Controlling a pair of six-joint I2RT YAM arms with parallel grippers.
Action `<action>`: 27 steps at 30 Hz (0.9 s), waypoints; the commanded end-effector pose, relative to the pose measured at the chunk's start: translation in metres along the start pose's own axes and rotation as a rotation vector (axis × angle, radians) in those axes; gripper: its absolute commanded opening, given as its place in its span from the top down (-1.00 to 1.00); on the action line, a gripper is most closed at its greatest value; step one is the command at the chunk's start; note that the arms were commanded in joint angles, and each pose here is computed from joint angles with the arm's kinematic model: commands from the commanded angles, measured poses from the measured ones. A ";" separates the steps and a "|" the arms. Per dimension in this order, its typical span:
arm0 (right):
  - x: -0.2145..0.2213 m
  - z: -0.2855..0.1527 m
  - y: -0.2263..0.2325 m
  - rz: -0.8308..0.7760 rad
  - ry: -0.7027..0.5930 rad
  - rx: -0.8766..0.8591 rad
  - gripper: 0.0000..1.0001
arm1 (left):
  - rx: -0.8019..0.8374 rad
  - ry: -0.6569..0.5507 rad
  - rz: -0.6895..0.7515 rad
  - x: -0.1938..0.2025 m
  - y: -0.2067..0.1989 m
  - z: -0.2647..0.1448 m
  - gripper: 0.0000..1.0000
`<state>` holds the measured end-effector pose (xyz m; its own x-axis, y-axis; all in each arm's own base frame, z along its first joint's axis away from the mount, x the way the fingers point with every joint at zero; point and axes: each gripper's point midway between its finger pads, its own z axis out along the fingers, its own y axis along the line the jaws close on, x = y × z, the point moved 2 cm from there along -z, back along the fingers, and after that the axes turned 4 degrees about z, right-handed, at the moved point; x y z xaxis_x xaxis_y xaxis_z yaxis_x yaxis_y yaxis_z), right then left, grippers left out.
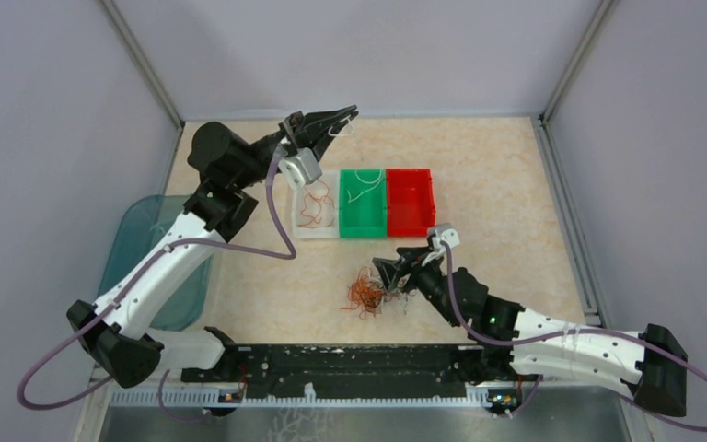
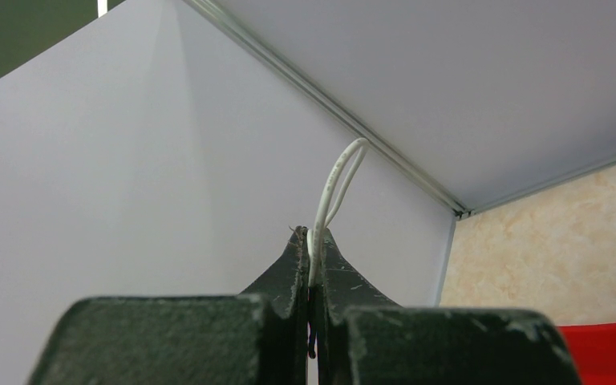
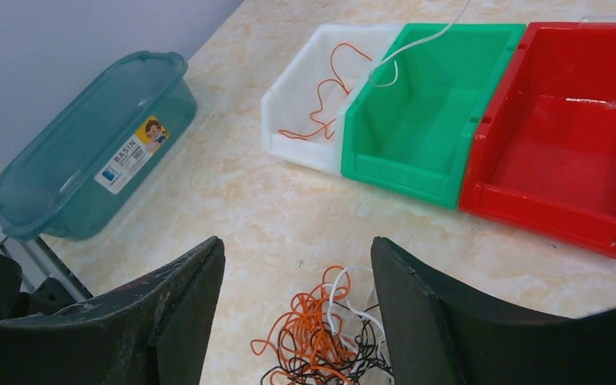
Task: Untangle the cables
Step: Place the cable in the bin.
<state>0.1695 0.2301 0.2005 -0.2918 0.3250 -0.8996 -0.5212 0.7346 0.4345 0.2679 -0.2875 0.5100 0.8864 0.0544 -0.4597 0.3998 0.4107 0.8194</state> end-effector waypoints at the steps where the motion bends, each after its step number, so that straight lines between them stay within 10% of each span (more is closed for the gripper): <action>1: -0.013 -0.001 0.001 0.030 -0.043 0.023 -0.35 | -0.030 -0.020 0.020 0.001 0.009 0.008 1.00; 27: -0.018 -0.013 -0.023 0.073 -0.083 0.129 -0.27 | -0.128 0.265 0.219 0.130 0.008 0.006 1.00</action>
<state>0.1733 0.2015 0.2013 -0.2676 0.3938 -0.8794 -0.4207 0.7733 0.4743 0.3726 -0.2956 0.4478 0.8520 0.2954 -0.4322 0.2722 0.4553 0.8477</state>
